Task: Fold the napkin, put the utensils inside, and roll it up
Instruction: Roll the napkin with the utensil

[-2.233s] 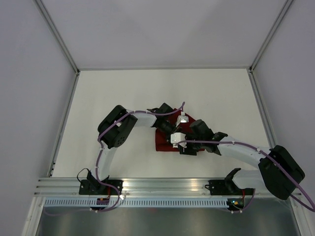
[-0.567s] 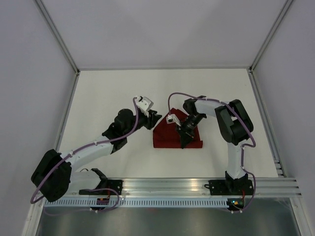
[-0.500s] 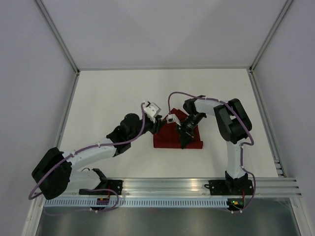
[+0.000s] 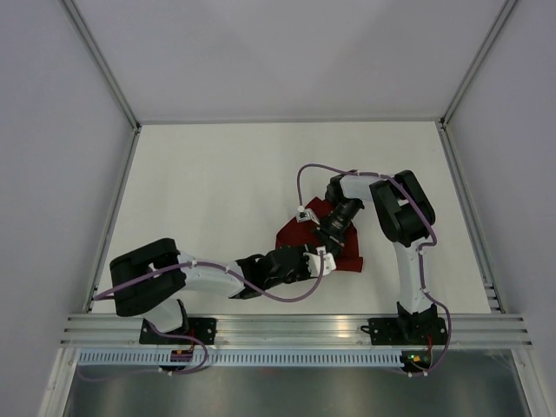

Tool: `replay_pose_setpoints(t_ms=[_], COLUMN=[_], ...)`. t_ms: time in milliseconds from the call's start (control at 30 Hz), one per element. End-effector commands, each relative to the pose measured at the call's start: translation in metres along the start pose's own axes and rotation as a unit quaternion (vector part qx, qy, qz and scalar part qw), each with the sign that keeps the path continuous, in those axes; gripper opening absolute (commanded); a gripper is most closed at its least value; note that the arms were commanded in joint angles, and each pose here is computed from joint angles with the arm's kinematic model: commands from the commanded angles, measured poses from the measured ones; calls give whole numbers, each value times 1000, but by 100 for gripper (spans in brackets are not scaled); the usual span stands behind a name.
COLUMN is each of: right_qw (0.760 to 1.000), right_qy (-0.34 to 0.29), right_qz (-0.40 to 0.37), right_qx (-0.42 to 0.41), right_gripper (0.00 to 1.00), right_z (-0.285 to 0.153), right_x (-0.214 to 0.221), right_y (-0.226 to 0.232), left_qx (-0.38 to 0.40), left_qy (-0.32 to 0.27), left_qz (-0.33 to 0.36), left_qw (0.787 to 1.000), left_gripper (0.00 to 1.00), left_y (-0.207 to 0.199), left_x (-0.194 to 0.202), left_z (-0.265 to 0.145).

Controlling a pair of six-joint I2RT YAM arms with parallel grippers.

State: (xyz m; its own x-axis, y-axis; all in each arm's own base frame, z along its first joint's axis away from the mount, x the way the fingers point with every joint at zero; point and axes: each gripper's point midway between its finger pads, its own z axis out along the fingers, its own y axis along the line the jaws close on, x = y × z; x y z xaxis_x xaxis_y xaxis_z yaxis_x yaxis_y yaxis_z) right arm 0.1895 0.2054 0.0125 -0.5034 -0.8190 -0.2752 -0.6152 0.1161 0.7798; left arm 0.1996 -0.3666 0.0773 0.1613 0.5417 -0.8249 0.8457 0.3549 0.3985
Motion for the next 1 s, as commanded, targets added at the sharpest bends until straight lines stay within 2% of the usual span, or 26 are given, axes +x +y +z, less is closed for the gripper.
replay_pose_setpoints(t_ms=[0, 133, 300, 433, 733, 833, 933, 967], right_qw=[992, 993, 993, 993, 994, 994, 994, 994], right_qy=[78, 80, 78, 77, 73, 71, 69, 66], right_qz=[-56, -52, -49, -48, -45, -45, -45, -43], right_qx=[78, 76, 76, 76, 74, 73, 72, 69], right_gripper=[12, 12, 12, 12, 12, 12, 12, 12], right_z=[3, 3, 4, 3, 2, 1, 1, 2], right_x=[30, 30, 27, 26, 25, 25, 25, 25], right_y=[-62, -64, -68, -69, -69, -69, -69, -68], left_qx=[5, 51, 64, 108, 112, 117, 138, 147], left_qy=[-32, -19, -4, 7, 44, 58, 82, 88], left_qz=[77, 96, 115, 105, 74, 56, 29, 23], left_qw=[997, 994, 991, 988, 990, 990, 987, 985], left_gripper=[53, 55, 56, 56, 56, 53, 45, 38], left_y=[-2, -22, -29, -46, -38, -33, -34, -36], left_x=[-24, -14, -6, 0, 25, 34, 42, 43], left_z=[10, 19, 30, 31, 42, 46, 48, 49])
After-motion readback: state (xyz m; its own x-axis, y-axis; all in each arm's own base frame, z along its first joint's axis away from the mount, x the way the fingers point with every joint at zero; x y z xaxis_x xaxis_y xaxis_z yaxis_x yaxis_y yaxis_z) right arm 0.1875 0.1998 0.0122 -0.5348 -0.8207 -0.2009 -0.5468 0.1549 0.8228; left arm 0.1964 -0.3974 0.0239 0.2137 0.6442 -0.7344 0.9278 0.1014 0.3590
